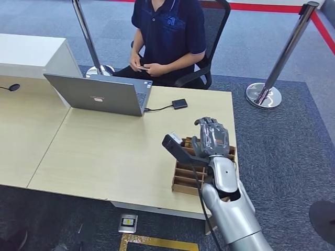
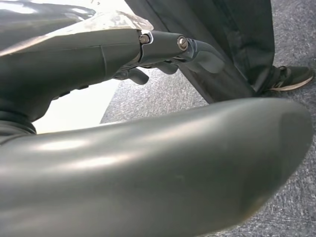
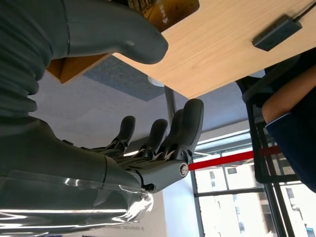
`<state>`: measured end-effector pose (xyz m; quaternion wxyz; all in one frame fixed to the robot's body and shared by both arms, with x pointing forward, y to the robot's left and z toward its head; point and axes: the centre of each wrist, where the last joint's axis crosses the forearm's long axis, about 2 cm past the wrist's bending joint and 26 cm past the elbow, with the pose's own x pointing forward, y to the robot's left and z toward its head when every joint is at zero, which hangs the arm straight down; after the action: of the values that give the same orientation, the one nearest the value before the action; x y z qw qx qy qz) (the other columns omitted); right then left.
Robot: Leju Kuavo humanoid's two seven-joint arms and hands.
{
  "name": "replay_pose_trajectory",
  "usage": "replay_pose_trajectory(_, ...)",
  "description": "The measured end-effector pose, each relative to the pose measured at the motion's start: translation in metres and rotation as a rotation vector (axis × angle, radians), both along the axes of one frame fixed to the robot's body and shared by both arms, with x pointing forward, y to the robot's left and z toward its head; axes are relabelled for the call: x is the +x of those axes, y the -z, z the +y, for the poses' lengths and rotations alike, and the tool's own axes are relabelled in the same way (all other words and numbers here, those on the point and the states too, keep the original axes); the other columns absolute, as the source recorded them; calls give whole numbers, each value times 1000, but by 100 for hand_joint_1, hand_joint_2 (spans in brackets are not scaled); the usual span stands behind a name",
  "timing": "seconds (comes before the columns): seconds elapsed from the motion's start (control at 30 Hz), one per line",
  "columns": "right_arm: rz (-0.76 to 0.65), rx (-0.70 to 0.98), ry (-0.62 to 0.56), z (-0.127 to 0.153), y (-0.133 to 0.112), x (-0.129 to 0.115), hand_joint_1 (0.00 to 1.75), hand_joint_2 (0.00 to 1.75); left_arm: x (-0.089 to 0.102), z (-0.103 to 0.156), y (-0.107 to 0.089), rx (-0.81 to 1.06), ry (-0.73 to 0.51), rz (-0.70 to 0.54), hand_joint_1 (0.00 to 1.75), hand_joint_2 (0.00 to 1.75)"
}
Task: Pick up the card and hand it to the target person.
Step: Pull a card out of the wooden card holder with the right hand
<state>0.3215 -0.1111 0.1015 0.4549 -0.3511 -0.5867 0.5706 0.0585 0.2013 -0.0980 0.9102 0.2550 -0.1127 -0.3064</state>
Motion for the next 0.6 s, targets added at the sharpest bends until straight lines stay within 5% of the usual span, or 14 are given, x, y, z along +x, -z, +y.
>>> replay_pose_trajectory(0.6, 84, -52, 45, -2, 25, -5, 91, 175, 0, -1, 0, -3, 22, -6, 0, 0)
